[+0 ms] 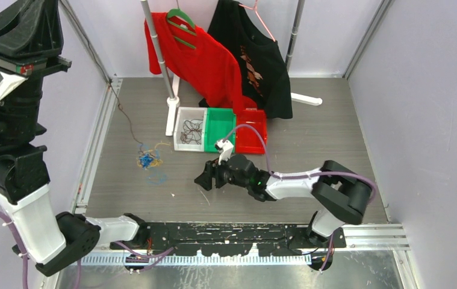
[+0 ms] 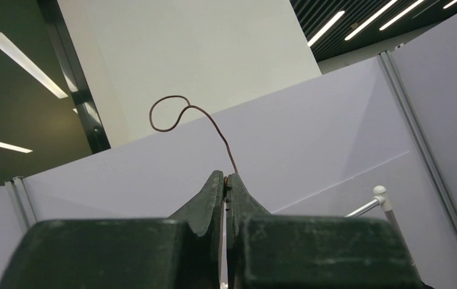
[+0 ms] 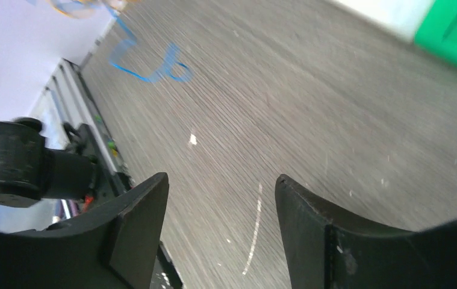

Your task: Untangle the cables

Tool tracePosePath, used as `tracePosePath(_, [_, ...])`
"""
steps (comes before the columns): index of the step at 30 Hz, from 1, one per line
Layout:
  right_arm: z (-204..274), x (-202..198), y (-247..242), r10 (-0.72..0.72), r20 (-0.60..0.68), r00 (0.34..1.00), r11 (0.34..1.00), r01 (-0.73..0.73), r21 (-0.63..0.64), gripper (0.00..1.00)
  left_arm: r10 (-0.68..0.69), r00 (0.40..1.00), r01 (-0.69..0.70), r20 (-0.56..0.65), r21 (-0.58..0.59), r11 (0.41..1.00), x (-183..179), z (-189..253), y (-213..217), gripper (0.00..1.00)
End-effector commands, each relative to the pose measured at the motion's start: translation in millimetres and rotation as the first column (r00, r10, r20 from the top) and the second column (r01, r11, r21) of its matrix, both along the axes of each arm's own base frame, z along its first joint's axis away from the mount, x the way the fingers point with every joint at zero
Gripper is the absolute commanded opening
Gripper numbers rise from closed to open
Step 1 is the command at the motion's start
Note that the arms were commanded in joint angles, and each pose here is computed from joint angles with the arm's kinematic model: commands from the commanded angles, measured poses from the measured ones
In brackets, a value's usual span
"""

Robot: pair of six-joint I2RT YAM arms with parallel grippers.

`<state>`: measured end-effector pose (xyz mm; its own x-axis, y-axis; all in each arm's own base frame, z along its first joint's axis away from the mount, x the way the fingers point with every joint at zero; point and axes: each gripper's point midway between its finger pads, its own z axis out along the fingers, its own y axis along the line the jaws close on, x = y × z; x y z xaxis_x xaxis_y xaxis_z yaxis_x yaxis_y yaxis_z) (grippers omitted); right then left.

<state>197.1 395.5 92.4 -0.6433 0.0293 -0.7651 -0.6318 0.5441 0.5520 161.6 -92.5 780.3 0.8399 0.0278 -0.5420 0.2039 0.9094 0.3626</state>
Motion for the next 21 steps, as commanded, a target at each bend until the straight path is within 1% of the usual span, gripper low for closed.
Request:
tracePosePath(1, [125, 10, 16, 0.008, 0.234, 0.972, 0.984, -0.049, 0.171, 0.73, -0.018, 1.000, 0.018, 0.023, -0.004, 1.000, -13, -1, 3, 0.00])
tracePosePath(4, [171, 1, 31, 0.062, 0.319, 0.946, 0.970, -0.133, 0.205, 0.78, -0.030, 1.000, 0.030, -0.007, 0.007, 1.000, -7, -10, -1, 0.00])
tracePosePath(6, [192, -3, 44, 0.101, 0.358, 0.928, 0.957, -0.188, 0.219, 0.82, -0.035, 0.999, 0.035, -0.018, 0.012, 0.999, -5, -12, -3, 0.00])
tracePosePath(9, [215, -13, 65, 0.153, 0.408, 0.900, 0.933, -0.267, 0.239, 0.85, -0.041, 0.999, 0.041, -0.029, 0.015, 0.999, -2, -14, -6, 0.00])
tracePosePath(16, [231, -32, 104, 0.233, 0.471, 0.851, 0.888, -0.384, 0.253, 0.85, -0.069, 0.997, 0.070, -0.046, 0.023, 0.997, 2, -17, -13, 0.00])
tracePosePath(21, [218, -30, 115, 0.252, 0.463, 0.850, 0.890, -0.391, 0.233, 0.83, -0.089, 0.995, 0.090, -0.051, 0.025, 0.996, 3, -17, -17, 0.00])
